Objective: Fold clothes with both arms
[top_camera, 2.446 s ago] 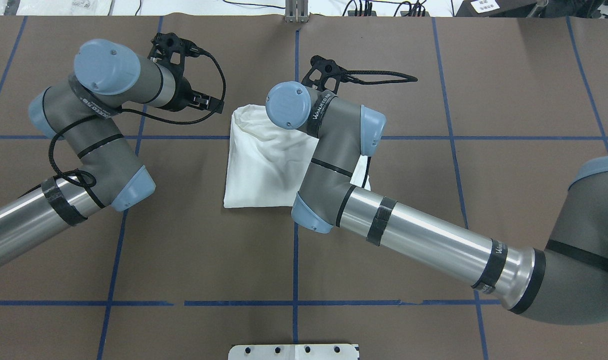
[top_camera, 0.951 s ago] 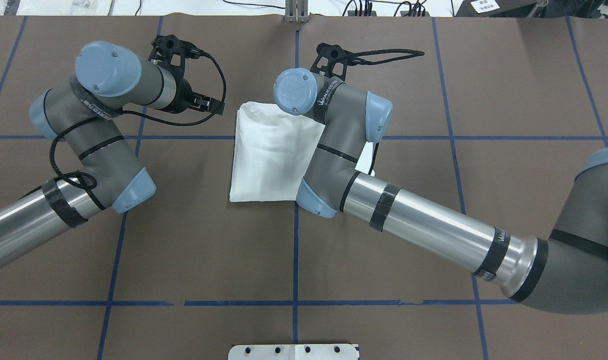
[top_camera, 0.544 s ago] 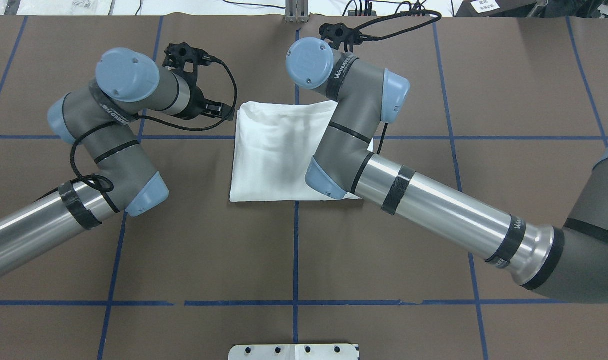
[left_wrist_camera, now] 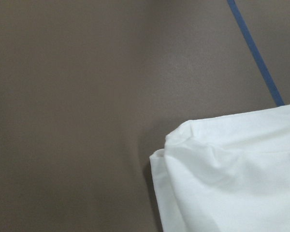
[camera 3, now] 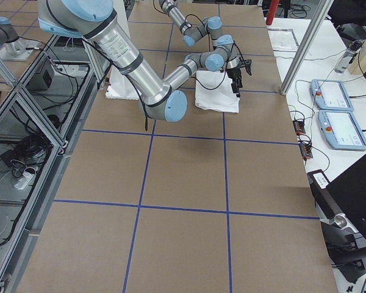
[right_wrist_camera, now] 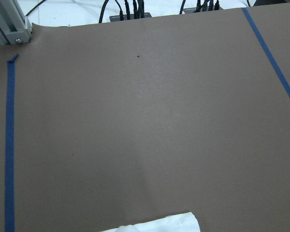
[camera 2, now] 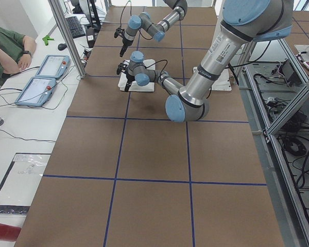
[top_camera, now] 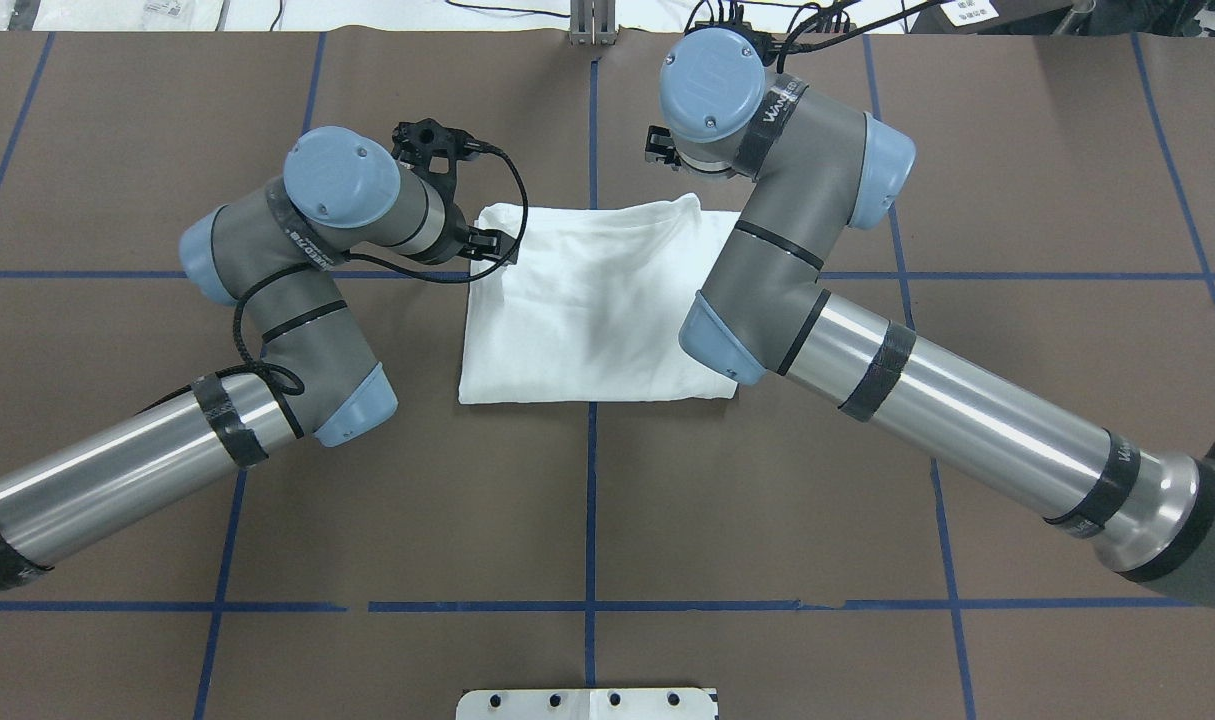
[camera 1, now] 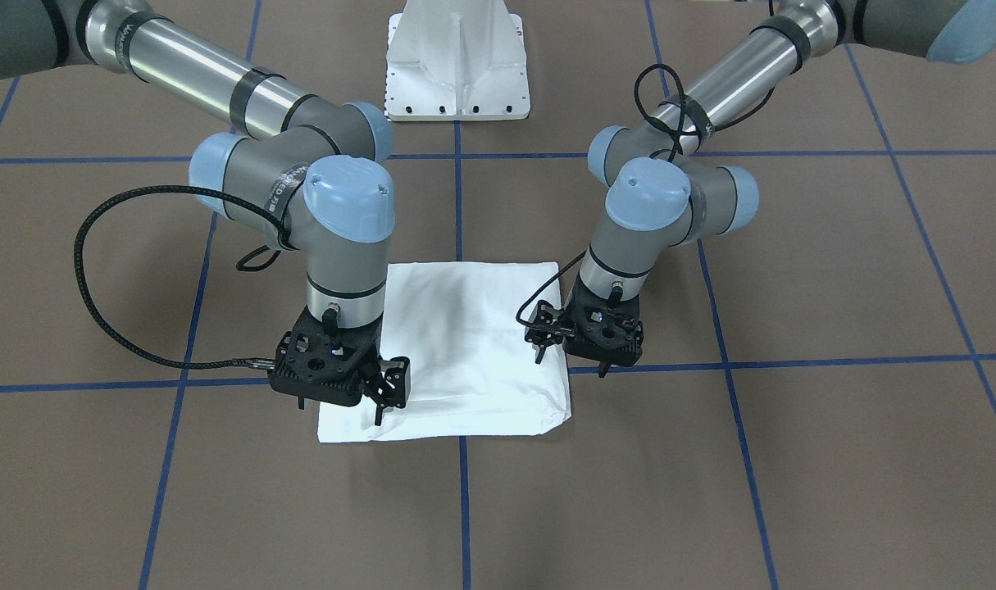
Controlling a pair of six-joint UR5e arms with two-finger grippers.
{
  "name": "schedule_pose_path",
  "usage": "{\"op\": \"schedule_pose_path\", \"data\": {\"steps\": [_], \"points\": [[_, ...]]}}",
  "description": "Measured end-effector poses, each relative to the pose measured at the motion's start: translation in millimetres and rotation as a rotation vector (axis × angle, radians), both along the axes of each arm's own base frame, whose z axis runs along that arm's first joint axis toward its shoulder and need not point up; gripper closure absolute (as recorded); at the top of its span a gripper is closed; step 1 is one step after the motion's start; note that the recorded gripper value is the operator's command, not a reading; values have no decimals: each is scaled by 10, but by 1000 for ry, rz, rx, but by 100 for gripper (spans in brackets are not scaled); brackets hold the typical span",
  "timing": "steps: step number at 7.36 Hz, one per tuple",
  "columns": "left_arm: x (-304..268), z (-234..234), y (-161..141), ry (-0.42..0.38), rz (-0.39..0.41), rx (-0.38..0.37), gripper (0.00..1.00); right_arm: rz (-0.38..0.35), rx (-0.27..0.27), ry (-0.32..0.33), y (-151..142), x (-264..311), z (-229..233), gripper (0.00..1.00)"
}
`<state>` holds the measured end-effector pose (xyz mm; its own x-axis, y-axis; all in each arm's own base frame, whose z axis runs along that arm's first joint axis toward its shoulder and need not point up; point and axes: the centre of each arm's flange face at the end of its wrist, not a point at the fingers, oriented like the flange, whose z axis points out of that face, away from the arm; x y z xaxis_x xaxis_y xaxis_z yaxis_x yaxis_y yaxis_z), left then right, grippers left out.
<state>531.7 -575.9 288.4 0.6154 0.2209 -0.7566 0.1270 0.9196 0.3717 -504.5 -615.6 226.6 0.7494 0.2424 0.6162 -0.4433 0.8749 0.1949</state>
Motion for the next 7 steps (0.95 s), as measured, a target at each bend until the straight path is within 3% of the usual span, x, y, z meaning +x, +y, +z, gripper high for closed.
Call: {"op": "schedule_pose_path", "data": {"steps": [3,7], "points": [[239,47,-326,-67,-92,-12,0,-2,-5,6,11,25,86,0],[-165,190,-1070,-141,-241,-26,0,-4,-13,15,29,24,196,0]]}}
